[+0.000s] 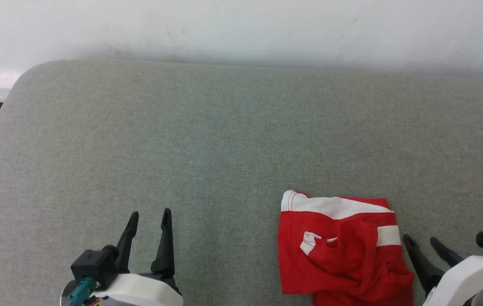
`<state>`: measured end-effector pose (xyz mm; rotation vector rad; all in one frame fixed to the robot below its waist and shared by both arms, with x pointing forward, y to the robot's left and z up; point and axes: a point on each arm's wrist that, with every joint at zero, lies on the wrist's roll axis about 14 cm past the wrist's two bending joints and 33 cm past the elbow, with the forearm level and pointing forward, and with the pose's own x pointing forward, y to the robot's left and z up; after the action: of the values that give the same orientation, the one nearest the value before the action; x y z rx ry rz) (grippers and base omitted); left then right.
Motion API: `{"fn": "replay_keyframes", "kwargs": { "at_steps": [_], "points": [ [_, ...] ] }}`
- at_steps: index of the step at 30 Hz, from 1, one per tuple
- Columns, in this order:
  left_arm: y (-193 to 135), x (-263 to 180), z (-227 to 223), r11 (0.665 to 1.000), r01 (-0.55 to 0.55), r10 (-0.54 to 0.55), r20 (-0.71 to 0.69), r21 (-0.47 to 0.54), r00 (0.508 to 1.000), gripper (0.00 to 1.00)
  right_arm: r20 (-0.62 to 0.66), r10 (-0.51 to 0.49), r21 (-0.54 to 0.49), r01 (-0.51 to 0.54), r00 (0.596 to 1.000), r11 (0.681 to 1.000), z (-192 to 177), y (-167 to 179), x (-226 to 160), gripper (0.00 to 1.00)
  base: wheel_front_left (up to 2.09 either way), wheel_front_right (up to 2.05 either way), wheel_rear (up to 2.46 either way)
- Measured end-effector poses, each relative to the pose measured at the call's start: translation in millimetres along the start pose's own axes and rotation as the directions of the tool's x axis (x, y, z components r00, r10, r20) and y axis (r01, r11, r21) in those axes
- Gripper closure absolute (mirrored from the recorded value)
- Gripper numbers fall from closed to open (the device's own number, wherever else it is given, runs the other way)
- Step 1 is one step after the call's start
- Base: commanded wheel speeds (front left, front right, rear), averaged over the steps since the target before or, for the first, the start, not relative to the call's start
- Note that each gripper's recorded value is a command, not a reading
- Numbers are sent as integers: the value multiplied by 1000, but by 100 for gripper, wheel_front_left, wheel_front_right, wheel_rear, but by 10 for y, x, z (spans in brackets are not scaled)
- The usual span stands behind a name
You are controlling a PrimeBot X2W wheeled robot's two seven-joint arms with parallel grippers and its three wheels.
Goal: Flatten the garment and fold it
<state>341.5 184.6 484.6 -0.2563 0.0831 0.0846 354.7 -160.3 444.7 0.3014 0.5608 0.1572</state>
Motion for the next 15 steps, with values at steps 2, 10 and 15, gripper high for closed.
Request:
{"fn": "replay_keyframes", "kwargs": {
  "at_steps": [2, 10, 15],
  "points": [
    [11, 16, -20, 1000, -2, 2, -7, 2, 1000, 0, -46, -5, 22, 6, 999, 1000, -126, -38, 40, 0, 0, 0, 0],
    [69, 74, -56, 1000, -18, 18, -23, 11, 1000, 0, -228, 46, 49, -35, 973, 998, -560, 98, 211, 0, 0, 0, 0],
    [132, 75, -76, 999, -39, 39, -30, 15, 999, 0, -312, 78, 38, -70, 947, 997, -684, 207, 279, 0, 0, 0, 0]
  ]
}}
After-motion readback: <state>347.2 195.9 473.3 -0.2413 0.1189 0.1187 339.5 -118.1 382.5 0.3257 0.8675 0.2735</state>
